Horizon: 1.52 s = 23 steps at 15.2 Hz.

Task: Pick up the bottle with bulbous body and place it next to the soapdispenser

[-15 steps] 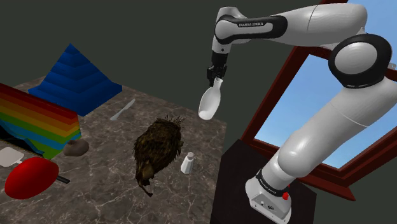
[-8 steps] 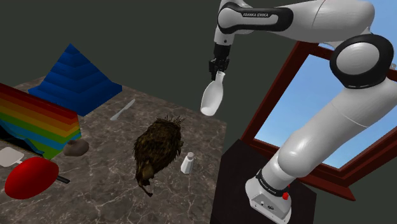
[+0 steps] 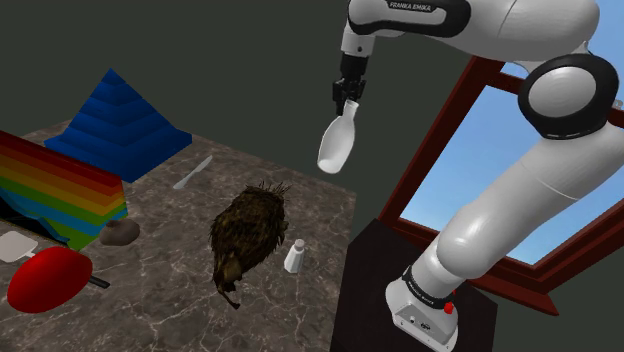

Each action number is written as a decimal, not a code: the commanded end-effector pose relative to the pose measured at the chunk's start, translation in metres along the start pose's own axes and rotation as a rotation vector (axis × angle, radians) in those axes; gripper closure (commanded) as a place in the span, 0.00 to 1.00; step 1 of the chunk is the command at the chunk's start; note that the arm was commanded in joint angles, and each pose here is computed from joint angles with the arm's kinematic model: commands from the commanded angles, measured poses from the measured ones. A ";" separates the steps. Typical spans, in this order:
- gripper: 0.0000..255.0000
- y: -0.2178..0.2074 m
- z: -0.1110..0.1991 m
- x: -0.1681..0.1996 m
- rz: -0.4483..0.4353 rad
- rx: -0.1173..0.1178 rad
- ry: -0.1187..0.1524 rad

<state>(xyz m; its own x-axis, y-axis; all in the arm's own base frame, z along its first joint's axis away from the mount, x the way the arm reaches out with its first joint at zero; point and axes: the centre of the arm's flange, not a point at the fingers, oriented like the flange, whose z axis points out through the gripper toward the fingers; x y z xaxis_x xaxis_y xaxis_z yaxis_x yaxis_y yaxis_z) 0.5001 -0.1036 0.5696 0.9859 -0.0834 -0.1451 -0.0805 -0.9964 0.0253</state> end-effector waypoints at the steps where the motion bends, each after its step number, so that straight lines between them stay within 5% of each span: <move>1: 1.00 0.000 -0.012 -0.001 0.000 0.000 0.000; 23: 1.00 0.003 -0.127 -0.018 0.000 0.000 0.000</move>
<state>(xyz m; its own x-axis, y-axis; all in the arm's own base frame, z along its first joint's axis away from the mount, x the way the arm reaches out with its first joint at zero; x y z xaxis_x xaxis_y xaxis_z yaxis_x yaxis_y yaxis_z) 0.5016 -0.1023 0.6931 0.9859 -0.0833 -0.1449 -0.0805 -0.9964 0.0252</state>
